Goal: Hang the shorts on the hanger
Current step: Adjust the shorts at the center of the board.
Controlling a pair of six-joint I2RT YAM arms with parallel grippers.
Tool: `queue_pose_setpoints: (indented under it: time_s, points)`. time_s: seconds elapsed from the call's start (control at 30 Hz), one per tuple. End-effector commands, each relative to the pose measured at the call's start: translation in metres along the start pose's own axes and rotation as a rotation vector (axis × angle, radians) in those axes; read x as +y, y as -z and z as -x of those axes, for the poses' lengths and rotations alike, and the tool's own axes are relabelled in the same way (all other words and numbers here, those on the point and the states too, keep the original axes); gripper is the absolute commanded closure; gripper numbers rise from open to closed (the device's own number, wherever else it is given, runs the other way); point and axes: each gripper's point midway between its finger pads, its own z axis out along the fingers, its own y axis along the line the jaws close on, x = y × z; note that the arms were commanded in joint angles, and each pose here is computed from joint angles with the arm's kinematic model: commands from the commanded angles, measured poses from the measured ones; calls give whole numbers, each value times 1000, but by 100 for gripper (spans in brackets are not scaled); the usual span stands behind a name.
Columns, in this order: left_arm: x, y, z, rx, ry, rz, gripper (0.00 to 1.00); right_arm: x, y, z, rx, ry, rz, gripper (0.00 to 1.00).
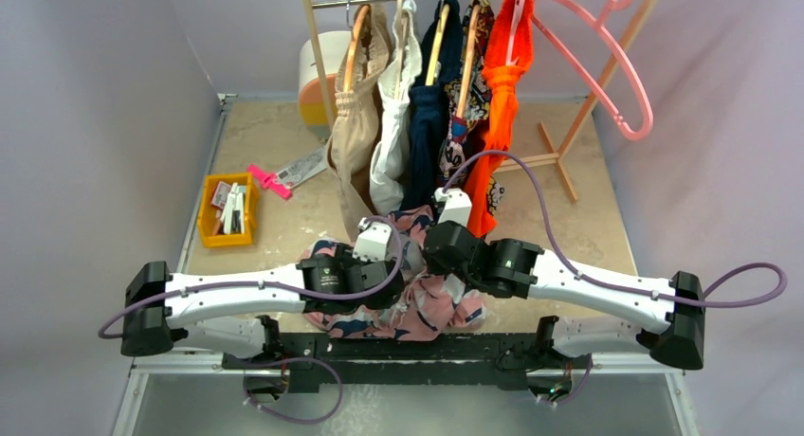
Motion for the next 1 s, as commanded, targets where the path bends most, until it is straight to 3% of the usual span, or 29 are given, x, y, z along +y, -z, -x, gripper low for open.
queue_pose_setpoints:
  time_s: [0.0, 0.17, 0.67, 0.97]
  points:
    - [-7, -13, 7, -69, 71, 17, 20, 10, 9, 19, -62, -62, 51, 100]
    - [0, -23, 2, -76, 62, 71, 24, 7, 10, 15, -57, -60, 55, 100]
    - [44, 7, 18, -148, 94, 158, 97, 5, 25, 24, -95, -76, 102, 100]
    - [68, 85, 99, -361, 153, 134, 100, 1, 49, 56, -205, -69, 137, 100]
